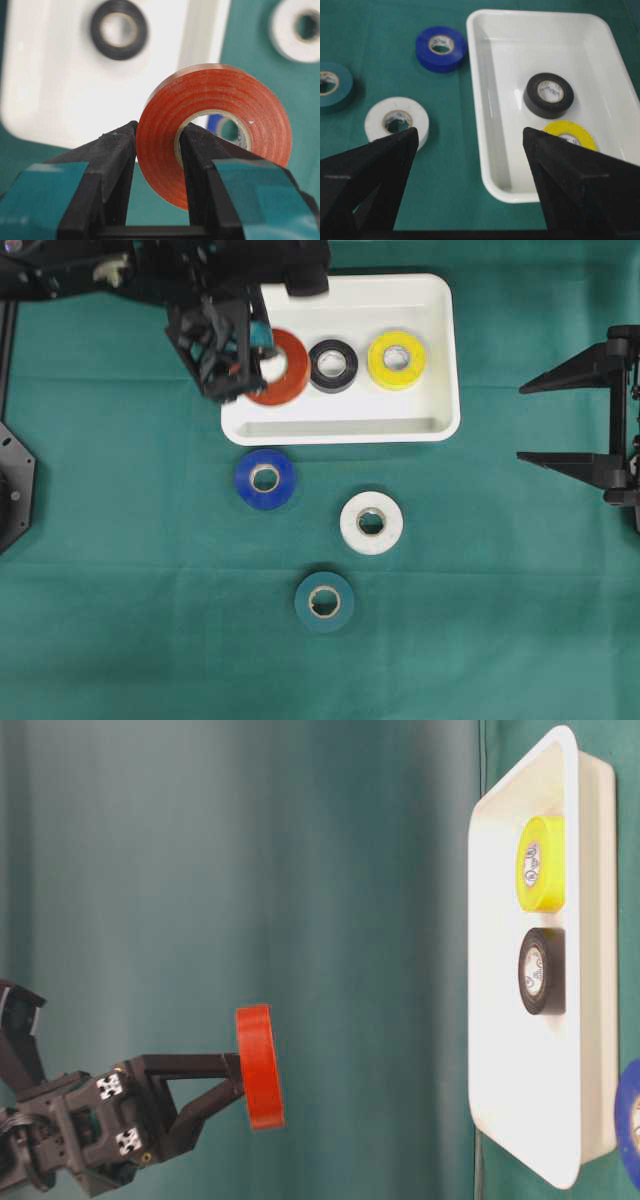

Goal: Pick up the tape from a random location and place it into the white case.
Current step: 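Carry the red tape up and right into the white tray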

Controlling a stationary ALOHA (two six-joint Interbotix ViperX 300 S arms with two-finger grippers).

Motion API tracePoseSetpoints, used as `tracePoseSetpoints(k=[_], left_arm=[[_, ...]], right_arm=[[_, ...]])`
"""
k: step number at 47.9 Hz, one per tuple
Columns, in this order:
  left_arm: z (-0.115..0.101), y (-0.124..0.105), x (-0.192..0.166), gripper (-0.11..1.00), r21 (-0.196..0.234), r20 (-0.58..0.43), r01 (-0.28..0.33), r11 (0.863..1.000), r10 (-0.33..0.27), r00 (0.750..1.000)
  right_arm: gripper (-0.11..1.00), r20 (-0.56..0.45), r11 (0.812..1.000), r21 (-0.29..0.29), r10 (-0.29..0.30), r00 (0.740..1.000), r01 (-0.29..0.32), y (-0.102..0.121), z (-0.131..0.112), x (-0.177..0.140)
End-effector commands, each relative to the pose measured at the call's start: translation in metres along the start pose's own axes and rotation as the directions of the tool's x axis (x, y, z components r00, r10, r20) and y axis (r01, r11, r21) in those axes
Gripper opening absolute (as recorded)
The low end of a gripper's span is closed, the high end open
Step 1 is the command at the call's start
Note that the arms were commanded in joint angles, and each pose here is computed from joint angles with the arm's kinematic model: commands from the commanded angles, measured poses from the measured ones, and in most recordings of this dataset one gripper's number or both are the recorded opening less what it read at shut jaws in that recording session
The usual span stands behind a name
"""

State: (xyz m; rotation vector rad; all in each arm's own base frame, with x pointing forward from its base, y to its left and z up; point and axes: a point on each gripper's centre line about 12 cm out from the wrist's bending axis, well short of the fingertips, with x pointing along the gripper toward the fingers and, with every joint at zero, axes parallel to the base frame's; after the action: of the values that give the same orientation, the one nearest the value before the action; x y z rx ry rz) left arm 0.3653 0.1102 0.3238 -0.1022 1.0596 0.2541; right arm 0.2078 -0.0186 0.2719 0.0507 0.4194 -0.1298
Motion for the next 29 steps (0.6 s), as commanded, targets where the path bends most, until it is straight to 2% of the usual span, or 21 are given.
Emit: tracePoseSetpoints(k=[1,15,29], left_arm=[[0.004,0.013,-0.008,0.21,-0.028,0.035,-0.019,0.999,0.020,0.999],[0.002,0.038,-0.003,0.21,-0.085,0.017,-0.050,0.995,0.051,0.999],[0.000,0.044,-0.001,0.21,-0.098,0.009,-0.057,0.994,0.059,0.998]], right_arm=[[0.85,0.018,1.000,0.000,0.003,1.000,-0.003,0.001,0.007,-0.001],[0.85,0.020,1.000,-0.003,0.001,1.000,-0.001,0.000,0.008,-0.001],[0.85,0.020,1.000,-0.004,0.003,1.000,-0.003,0.001,0.008,-0.001]])
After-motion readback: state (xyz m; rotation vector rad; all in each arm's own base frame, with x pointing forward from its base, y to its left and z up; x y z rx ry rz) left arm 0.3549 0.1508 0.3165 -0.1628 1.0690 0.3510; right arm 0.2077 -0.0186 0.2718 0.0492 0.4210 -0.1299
